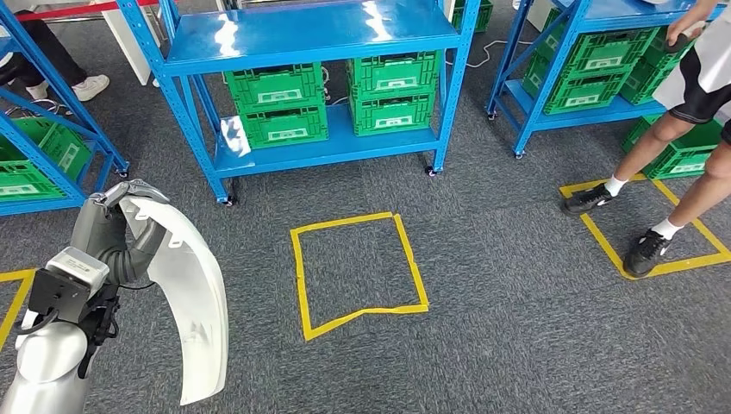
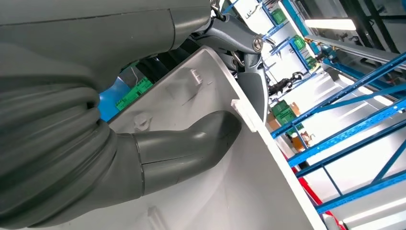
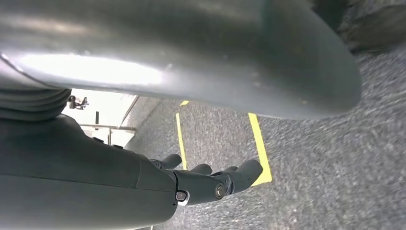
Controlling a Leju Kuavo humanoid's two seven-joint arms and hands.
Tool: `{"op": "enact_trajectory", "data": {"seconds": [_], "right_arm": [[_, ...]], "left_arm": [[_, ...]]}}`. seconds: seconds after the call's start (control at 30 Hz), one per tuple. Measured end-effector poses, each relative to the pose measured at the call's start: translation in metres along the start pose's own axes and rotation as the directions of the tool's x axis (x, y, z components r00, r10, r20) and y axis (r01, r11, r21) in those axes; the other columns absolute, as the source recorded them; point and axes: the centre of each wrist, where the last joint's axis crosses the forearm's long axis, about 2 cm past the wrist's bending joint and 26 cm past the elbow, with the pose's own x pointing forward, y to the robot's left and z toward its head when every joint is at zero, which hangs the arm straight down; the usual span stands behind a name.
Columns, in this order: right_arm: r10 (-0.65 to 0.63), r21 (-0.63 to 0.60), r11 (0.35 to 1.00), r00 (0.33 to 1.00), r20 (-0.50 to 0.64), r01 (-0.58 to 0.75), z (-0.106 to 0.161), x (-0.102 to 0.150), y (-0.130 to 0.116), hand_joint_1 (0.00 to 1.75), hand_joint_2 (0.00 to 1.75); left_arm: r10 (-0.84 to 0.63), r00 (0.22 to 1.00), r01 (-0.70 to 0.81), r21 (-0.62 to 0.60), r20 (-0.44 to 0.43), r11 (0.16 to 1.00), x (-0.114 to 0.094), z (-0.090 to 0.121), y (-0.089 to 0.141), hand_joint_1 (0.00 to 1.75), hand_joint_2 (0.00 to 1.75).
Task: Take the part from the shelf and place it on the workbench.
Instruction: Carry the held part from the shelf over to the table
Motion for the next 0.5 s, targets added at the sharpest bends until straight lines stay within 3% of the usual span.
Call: {"op": "enact_trajectory", "data": {"seconds": [0.5], "right_arm": [[0.025,0.022,0.999,1.000,-0.004,-0.025,0.000,0.001,0.000,0.00,0.00]], "left_arm": [[-0.039,0.999,0.040,-0.012,0.022,0.999,-0.003,-0.004,0.011,1.75,1.75]]}}
